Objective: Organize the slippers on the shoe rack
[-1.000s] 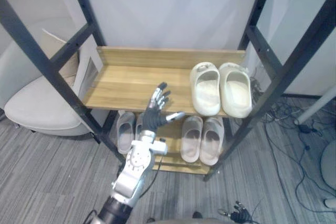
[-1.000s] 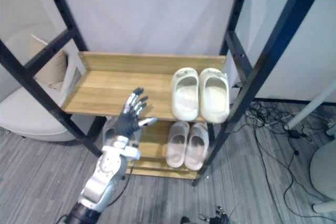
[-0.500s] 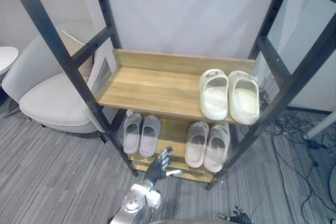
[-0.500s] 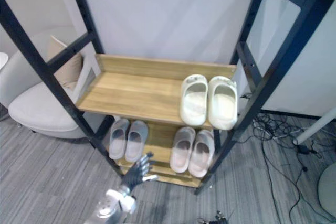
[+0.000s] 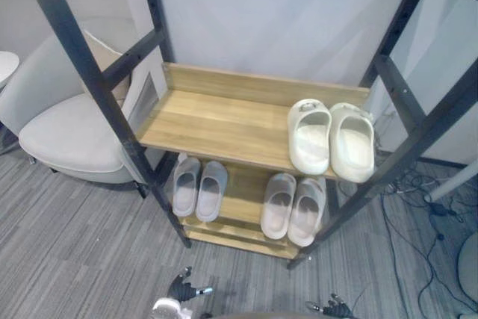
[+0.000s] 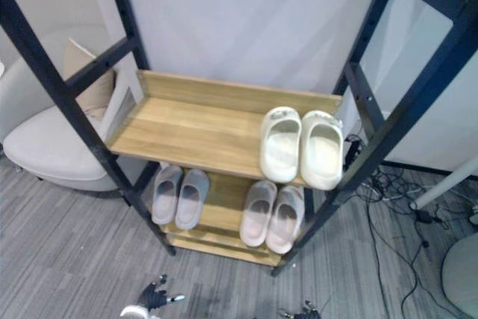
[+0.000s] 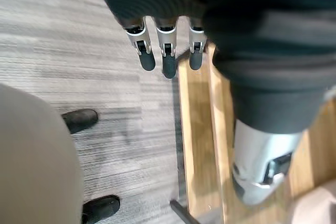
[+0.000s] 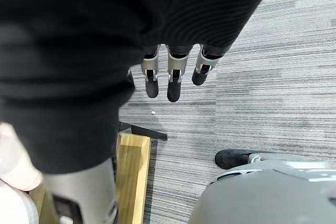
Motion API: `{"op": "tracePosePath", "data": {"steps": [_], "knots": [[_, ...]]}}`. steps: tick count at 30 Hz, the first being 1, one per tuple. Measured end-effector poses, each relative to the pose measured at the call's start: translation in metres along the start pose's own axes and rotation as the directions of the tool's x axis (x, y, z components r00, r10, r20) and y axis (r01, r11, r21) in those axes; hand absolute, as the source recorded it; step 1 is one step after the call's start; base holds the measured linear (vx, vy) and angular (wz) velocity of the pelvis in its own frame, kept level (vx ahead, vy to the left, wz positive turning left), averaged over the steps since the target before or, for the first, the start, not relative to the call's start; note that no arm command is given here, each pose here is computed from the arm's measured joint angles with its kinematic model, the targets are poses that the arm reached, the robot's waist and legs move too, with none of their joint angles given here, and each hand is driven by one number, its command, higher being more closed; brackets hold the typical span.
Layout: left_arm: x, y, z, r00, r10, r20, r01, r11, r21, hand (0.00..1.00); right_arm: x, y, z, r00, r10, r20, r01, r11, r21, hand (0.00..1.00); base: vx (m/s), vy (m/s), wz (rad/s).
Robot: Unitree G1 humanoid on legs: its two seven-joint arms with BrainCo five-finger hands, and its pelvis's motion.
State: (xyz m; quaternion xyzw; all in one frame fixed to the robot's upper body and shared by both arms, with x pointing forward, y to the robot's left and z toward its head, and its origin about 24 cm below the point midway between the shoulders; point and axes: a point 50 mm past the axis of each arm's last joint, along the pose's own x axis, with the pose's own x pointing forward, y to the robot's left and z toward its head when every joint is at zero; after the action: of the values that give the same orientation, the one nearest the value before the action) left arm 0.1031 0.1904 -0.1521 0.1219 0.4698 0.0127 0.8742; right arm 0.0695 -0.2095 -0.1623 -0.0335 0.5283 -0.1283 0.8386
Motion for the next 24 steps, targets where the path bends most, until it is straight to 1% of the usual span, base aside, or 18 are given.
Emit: {"op": "tracePosePath", "data": {"steps": [4,9,14,17,19,24], "knots": [[0.000,0.000,-0.005,0.999,0.022,-0.033,-0.022,1.000,-0.014,0.00,0.000,0.000,0.000,1.000,0.001,0.001,-0.001,1.000,-0.001,0.00,-0.03,-0.008,-0.01],[0.000,0.001,-0.009,0.997,0.048,-0.061,-0.053,0.996,-0.072,0.00,0.001,0.001,0.000,1.000,0.005,-0.008,-0.005,1.000,-0.004,0.00,-0.02,-0.008,-0.04],[0.000,0.001,-0.006,0.997,0.063,-0.048,-0.067,0.994,-0.087,0.00,0.003,0.004,0.008,1.000,0.012,0.004,-0.012,1.000,-0.010,0.00,0.00,0.011,0.07],[0.003,-0.002,0.003,0.998,0.057,-0.031,-0.059,0.994,-0.089,0.00,0.003,0.002,0.013,0.999,0.010,0.037,-0.008,0.999,-0.038,0.00,-0.03,0.009,0.75],[0.004,0.002,0.008,0.997,0.077,-0.010,-0.077,0.991,-0.113,0.00,0.000,0.005,0.012,0.998,0.027,0.062,-0.024,0.998,-0.058,0.00,0.02,-0.043,1.15],[0.005,0.001,0.019,0.996,0.086,0.028,-0.081,0.985,-0.150,0.00,-0.003,0.009,0.012,0.995,0.053,0.087,-0.047,0.996,-0.075,0.00,0.04,-0.152,1.22]]}}
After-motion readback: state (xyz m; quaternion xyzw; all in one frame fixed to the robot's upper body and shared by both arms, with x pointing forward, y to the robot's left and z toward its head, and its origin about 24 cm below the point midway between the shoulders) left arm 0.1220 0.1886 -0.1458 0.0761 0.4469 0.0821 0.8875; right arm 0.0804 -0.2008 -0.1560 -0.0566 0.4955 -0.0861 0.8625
